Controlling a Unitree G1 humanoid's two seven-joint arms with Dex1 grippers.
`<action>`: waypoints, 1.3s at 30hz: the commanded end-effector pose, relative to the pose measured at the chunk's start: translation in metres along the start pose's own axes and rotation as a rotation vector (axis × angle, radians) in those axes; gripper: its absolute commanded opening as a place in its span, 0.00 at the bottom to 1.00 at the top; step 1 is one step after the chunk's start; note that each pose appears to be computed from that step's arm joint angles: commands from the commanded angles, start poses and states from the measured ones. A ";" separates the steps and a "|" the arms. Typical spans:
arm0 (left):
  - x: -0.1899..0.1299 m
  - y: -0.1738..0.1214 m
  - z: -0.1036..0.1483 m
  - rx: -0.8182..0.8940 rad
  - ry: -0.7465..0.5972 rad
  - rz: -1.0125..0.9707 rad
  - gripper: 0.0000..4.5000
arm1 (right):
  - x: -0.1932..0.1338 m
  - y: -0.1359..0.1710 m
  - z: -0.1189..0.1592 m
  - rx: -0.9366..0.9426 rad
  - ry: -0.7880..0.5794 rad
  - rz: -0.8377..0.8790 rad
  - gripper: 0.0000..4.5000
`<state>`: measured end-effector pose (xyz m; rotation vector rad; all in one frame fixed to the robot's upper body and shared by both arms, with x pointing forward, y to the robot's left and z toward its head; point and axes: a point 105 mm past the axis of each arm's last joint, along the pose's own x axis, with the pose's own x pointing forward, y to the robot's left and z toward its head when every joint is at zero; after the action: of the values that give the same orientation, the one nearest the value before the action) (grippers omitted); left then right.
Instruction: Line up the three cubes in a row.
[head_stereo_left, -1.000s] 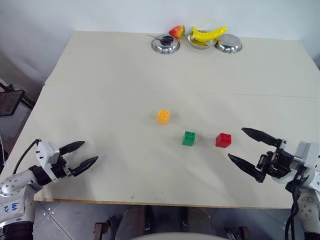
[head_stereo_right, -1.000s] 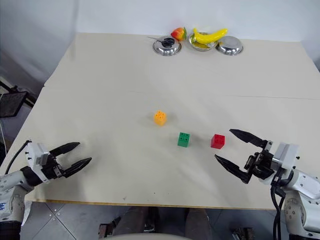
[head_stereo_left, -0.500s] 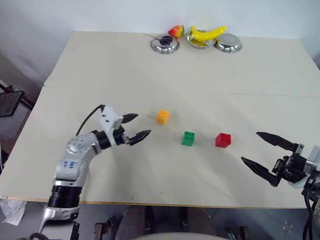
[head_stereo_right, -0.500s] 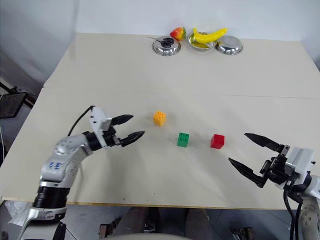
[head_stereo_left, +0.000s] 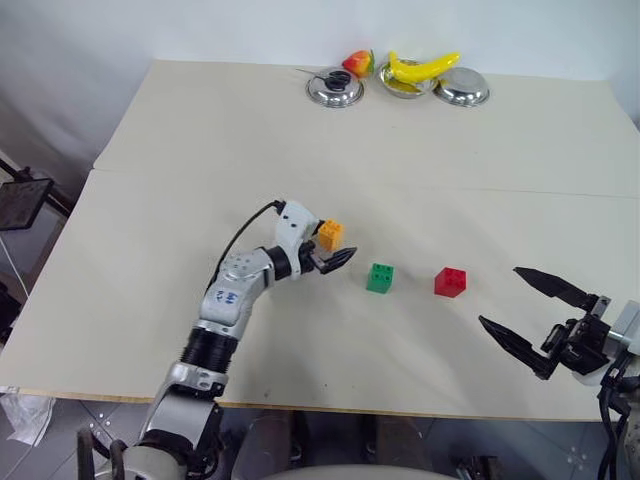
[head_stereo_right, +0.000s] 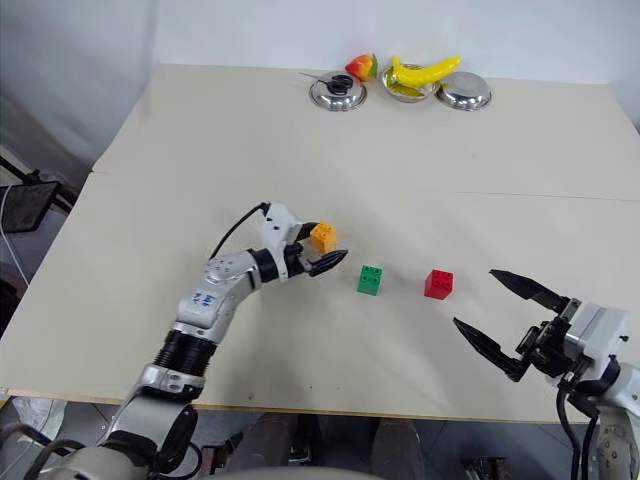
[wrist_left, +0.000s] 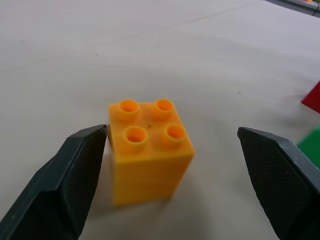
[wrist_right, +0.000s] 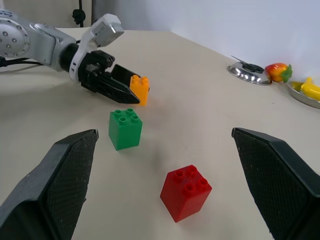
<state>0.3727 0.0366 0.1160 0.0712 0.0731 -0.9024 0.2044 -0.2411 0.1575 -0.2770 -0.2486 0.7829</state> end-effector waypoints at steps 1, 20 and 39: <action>0.002 0.000 0.010 0.021 -0.030 0.006 0.79 | 0.001 0.004 0.009 -0.038 -0.021 -0.001 1.00; -0.080 0.024 0.004 0.275 0.052 -0.616 0.34 | -0.009 -0.002 0.014 -0.041 0.019 0.008 1.00; -0.038 0.011 -0.008 0.314 0.137 -0.726 0.34 | -0.021 0.004 0.009 0.015 0.084 0.029 1.00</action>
<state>0.3563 0.0757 0.1127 0.4037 0.0720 -1.6324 0.1871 -0.2518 0.1513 -0.2764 -0.1267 0.8075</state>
